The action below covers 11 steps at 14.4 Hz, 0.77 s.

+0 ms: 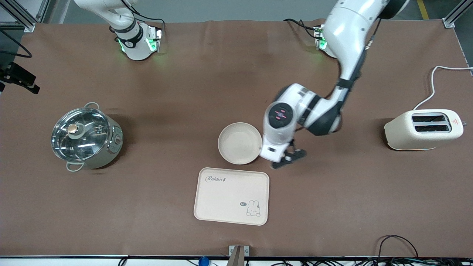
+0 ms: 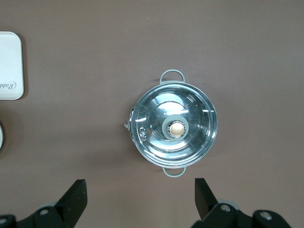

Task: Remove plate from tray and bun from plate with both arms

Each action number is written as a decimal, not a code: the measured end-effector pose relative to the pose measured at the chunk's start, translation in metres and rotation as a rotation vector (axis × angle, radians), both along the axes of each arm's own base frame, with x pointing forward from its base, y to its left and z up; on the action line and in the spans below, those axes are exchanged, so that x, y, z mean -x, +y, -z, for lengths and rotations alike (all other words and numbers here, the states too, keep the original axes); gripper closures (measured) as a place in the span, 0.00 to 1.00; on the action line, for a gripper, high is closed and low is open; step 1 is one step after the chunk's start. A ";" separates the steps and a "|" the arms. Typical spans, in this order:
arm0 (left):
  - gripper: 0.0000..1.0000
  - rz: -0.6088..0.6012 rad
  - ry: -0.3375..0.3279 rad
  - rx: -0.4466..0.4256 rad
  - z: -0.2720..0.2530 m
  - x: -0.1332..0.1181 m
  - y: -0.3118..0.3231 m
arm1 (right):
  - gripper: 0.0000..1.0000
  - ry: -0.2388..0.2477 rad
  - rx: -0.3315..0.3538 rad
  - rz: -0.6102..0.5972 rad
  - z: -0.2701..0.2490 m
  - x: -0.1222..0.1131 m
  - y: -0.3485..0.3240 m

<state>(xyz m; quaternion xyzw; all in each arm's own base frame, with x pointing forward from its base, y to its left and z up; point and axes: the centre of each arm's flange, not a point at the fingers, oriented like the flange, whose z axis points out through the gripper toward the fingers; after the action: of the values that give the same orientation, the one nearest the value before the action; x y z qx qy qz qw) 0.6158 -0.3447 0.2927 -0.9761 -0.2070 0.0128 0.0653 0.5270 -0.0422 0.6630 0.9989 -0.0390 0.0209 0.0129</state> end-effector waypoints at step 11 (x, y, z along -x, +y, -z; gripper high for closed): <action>0.32 -0.283 0.077 0.007 0.108 -0.055 0.209 | 0.00 0.001 0.000 -0.001 0.000 0.000 0.001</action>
<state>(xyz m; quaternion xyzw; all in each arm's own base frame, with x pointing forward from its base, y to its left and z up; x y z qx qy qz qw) 0.6711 -0.1361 0.1847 -0.9362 -0.3397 0.0601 0.0672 0.5270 -0.0415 0.6628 0.9990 -0.0383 0.0205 0.0129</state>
